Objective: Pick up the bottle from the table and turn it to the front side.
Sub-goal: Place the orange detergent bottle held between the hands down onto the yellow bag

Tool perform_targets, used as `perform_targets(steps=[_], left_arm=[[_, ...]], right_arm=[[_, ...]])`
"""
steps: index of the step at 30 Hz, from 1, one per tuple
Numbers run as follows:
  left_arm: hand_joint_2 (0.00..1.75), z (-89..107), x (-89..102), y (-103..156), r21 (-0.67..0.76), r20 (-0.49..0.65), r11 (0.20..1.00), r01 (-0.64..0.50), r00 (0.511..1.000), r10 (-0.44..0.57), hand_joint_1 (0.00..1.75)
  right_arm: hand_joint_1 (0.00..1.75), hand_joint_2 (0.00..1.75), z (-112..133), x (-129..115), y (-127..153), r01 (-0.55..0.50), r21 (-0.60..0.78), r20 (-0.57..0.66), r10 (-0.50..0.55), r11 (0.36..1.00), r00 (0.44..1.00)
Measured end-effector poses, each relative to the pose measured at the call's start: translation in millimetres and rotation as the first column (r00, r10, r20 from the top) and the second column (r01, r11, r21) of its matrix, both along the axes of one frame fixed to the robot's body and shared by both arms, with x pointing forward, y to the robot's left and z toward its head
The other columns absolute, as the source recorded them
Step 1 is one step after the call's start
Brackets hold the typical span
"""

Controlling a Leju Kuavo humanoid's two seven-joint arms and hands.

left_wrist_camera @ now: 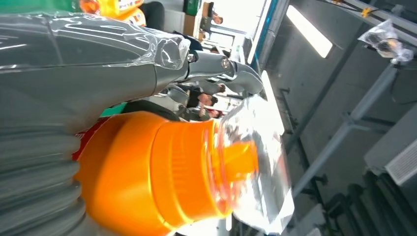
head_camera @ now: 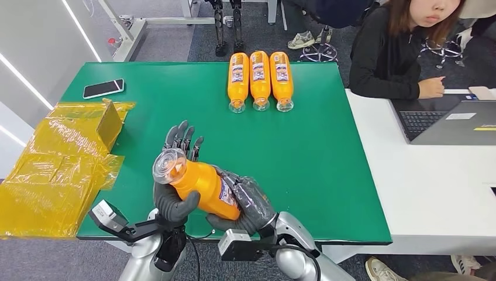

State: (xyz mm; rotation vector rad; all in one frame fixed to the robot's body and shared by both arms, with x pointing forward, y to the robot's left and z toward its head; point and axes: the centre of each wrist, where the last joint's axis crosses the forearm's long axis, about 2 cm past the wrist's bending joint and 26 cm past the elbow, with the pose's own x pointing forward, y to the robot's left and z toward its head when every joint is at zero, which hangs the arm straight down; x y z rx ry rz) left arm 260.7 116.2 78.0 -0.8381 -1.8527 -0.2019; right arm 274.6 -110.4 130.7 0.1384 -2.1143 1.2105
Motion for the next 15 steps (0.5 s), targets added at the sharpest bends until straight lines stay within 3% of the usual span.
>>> perform_targets(steps=[11, 15], left_arm=[[1.75, -5.2, -3.3, 6.8, 0.015, -0.012, 0.999, -0.042, 0.999, 0.042, 1.75], [1.75, -4.9, -2.5, 8.2, 0.019, -0.011, 0.999, -0.049, 0.999, 0.049, 1.75]], right_arm=[[1.75, 1.75, -3.3, 5.3, 1.3, -0.013, -0.022, -0.027, 0.012, 1.0, 1.0], [0.0, 1.75, -4.7, 6.0, 1.2, -0.027, -0.034, -0.033, 0.026, 0.999, 0.999]])
